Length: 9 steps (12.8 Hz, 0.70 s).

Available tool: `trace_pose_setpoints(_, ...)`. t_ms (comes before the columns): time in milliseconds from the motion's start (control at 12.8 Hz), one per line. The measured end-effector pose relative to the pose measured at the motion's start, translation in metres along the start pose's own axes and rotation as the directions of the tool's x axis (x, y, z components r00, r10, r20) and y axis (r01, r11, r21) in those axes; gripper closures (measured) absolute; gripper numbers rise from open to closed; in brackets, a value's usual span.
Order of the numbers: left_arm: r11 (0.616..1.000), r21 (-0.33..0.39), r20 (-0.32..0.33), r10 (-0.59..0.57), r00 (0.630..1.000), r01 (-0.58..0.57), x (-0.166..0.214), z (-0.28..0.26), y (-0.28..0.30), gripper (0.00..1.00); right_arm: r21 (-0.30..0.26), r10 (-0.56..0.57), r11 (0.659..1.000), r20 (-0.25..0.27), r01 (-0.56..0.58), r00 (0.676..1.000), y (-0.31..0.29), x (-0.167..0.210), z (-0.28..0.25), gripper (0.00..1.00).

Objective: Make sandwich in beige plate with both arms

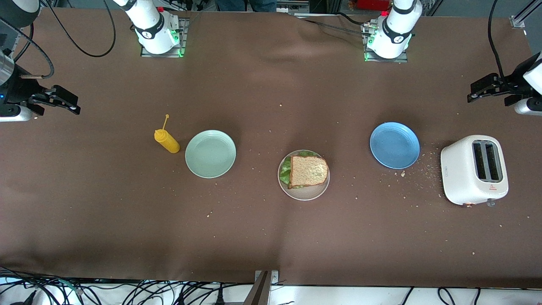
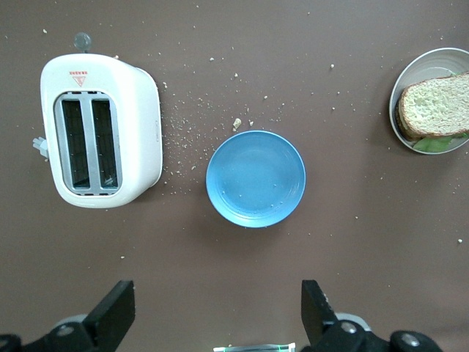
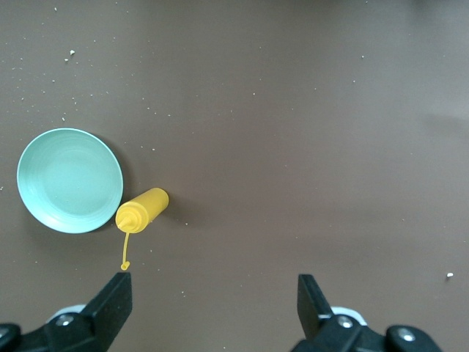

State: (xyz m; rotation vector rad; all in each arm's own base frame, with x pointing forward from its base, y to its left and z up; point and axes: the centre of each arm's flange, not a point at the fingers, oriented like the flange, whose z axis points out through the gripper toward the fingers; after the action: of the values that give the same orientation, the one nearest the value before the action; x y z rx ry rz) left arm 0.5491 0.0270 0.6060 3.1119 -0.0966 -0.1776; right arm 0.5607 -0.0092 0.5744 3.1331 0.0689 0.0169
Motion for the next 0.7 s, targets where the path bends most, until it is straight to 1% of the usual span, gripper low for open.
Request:
trace_pose_setpoints(548, 1.0, 0.003, -0.028, -0.001, 1.0, 0.001, 0.0029, -0.0024, -0.0011, 0.0, 0.0, 0.0, 1.0, -0.005, 0.0, 1.0, 0.0002, 0.0037, -0.0009, 0.0)
trace_pose_setpoints(705, 1.0, 0.003, -0.028, -0.002, 1.0, 0.002, 0.003, -0.0023, -0.0012, 0.0, 0.023, 0.005, 1.0, -0.003, -0.005, 1.0, -0.0018, 0.0046, 0.0007, 0.0)
